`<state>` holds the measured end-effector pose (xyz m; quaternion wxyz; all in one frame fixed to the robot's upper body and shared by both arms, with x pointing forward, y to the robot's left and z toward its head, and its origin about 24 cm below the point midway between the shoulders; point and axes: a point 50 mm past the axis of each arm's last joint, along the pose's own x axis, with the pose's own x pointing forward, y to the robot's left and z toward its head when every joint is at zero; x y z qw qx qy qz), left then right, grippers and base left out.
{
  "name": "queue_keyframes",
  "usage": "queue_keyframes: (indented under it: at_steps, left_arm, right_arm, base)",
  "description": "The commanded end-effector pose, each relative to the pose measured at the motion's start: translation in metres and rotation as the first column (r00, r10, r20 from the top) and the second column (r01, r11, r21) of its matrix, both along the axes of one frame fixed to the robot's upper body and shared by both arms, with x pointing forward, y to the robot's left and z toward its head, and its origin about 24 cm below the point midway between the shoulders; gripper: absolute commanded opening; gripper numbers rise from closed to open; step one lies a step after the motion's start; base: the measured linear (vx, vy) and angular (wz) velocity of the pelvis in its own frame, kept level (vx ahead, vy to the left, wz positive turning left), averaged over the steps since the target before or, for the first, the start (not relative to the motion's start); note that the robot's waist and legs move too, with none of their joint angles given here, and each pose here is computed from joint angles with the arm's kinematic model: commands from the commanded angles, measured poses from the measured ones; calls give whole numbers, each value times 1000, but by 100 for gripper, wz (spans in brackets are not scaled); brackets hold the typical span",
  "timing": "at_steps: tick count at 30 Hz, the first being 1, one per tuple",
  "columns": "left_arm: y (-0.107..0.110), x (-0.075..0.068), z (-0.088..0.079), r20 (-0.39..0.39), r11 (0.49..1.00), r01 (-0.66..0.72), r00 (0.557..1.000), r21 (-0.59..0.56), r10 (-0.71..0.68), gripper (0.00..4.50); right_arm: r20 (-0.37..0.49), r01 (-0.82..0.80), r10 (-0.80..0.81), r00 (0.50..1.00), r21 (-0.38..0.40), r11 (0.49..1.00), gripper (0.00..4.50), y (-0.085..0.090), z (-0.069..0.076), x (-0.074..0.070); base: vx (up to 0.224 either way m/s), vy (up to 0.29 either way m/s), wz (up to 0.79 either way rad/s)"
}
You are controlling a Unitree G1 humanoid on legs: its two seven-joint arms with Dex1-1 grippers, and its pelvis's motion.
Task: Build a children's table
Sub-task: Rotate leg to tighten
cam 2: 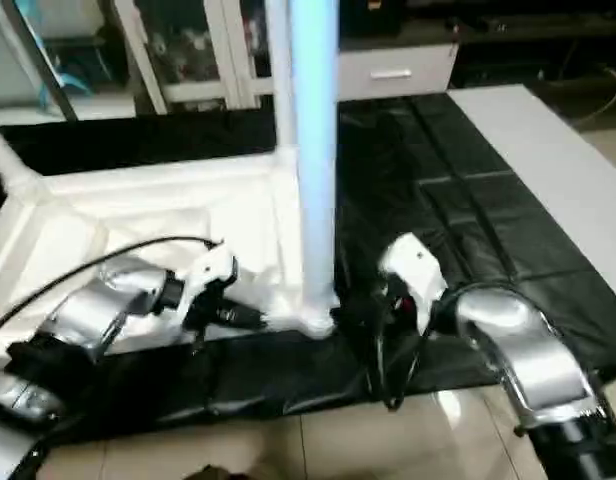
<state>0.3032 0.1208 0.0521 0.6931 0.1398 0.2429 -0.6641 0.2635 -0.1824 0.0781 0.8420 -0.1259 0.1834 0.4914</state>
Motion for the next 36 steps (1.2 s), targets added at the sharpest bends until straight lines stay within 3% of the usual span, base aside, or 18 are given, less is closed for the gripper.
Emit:
queue_keyframes:
  at_steps: [1,7,12,23,30,35,36]
  left_arm:
    - [-10,-3,6,7,998,67,998,-20,-67,0]
    - [-11,-5,8,1,998,62,998,-12,-62,0]
    - [-10,-4,8,8,999,51,999,-2,-51,0]
    - [-8,-6,7,3,999,36,999,0,-36,0]
    - [-8,-6,6,2,999,34,999,7,-34,0]
    - [-10,-1,6,27,1000,-14,1000,-4,15,0]
    - [-14,4,5,46,998,-62,997,-16,62,0]
  right_arm:
    - [-2,-59,59,998,-3,998,411,12,2,0]
    - [-27,-117,117,993,1,993,411,23,-1,3]
    - [-35,-134,134,990,-2,991,374,27,-4,11]
    - [-68,-167,165,984,-17,986,274,25,-9,9]
    - [-73,-165,163,984,-19,986,262,26,-12,10]
    - [-61,-47,47,997,-4,999,262,26,-17,18]
    - [-52,65,-64,997,23,998,262,28,-21,26]
  base:
    - [0,0,0]
    - [0,0,0]
    - [0,0,0]
    - [0,0,0]
    - [0,0,0]
    - [0,0,0]
    - [0,0,0]
